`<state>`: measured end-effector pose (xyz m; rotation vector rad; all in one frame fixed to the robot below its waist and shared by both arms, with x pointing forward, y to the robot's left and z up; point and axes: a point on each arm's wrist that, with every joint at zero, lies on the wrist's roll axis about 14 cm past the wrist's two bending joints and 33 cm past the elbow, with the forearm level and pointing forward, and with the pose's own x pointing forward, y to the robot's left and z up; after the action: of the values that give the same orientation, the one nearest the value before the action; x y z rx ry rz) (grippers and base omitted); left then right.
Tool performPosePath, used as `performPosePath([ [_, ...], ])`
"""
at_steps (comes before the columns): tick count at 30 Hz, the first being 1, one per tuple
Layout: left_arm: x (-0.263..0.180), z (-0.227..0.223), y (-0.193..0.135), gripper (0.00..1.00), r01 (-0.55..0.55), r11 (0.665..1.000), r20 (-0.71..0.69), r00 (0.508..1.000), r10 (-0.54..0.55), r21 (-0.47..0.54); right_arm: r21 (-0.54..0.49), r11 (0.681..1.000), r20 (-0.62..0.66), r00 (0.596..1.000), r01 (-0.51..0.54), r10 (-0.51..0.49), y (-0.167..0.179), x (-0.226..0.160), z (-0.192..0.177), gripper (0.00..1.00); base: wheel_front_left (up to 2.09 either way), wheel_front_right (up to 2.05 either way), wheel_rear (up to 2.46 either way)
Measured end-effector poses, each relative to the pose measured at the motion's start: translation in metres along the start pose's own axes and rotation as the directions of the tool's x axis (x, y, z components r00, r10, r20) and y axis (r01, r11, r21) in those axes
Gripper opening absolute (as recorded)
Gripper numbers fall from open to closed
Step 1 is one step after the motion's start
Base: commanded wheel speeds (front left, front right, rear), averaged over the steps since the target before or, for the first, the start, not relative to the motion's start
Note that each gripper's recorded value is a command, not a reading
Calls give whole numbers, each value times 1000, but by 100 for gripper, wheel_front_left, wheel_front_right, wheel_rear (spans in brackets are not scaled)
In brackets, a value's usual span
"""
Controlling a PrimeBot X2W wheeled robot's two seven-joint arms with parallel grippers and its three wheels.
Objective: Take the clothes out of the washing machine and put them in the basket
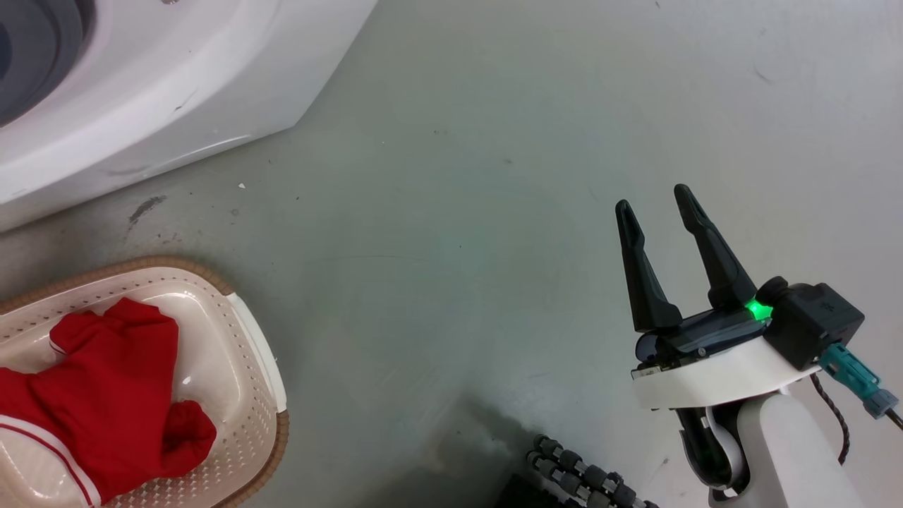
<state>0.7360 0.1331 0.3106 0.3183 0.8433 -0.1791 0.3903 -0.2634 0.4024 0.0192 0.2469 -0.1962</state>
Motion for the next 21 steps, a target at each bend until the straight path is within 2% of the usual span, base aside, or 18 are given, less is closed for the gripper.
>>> performPosePath([
  [6,-17,31,11,0,-52,998,190,980,57,-32,0,1000,27,1000,-4,4,0,1,8,100,0,0,0],
  [12,-38,55,14,0,-65,996,365,927,84,-65,-10,1000,64,998,-10,10,0,2,21,100,0,0,0],
  [21,-68,47,1,0,-22,991,497,863,85,-132,-21,999,136,990,-25,28,3,-5,45,100,0,0,0],
])
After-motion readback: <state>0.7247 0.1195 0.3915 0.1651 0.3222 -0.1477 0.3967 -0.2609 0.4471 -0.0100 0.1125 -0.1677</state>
